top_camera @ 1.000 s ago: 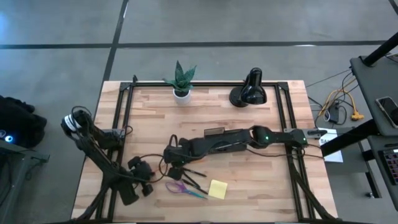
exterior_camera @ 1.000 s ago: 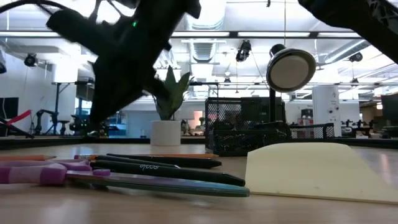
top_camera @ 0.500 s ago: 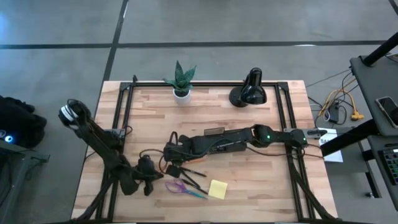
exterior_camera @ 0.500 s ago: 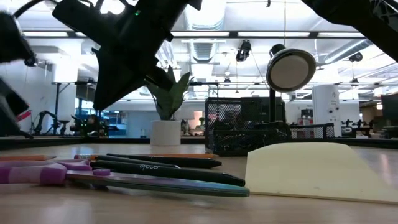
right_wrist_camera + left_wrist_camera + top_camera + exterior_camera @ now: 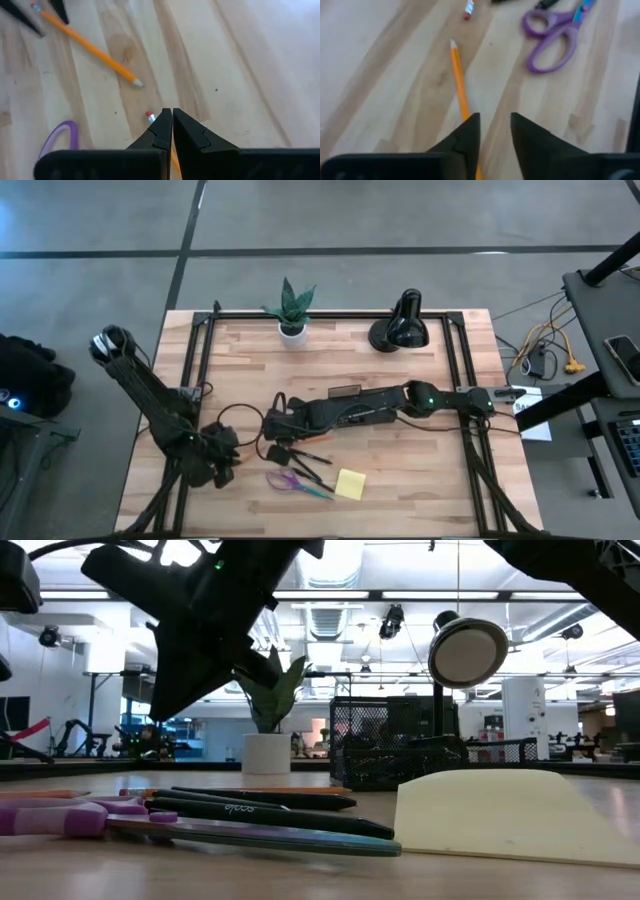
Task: Pick and place office supplies into organizer
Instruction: Put the left orange pencil into the black desk organizer
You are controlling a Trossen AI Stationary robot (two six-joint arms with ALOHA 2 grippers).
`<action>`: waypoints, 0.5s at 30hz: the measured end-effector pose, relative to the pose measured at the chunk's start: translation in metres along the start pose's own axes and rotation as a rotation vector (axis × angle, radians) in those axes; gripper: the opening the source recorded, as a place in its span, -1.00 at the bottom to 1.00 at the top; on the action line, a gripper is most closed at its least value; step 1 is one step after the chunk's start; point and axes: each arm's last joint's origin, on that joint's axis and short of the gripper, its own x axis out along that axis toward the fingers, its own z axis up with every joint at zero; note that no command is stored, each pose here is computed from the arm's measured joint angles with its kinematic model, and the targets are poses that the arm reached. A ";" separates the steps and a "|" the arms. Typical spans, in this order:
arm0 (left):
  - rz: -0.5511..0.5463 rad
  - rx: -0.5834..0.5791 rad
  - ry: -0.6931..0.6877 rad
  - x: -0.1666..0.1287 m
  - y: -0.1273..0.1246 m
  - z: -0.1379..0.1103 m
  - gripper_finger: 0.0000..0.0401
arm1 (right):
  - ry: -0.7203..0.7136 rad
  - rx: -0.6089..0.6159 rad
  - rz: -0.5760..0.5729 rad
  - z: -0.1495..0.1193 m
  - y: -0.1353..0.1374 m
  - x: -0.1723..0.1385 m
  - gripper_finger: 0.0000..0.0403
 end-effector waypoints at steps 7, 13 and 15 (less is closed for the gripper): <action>0.062 0.053 0.124 0.015 0.002 -0.016 -0.35 | -0.026 -0.029 -0.035 0.001 -0.001 0.000 -0.96; 0.123 0.086 0.160 0.027 0.001 -0.025 -0.34 | -0.050 -0.077 -0.035 0.003 0.000 0.000 -0.96; 0.138 0.090 0.165 0.030 0.001 -0.027 -0.34 | -0.050 -0.077 -0.034 0.003 0.000 0.000 -0.96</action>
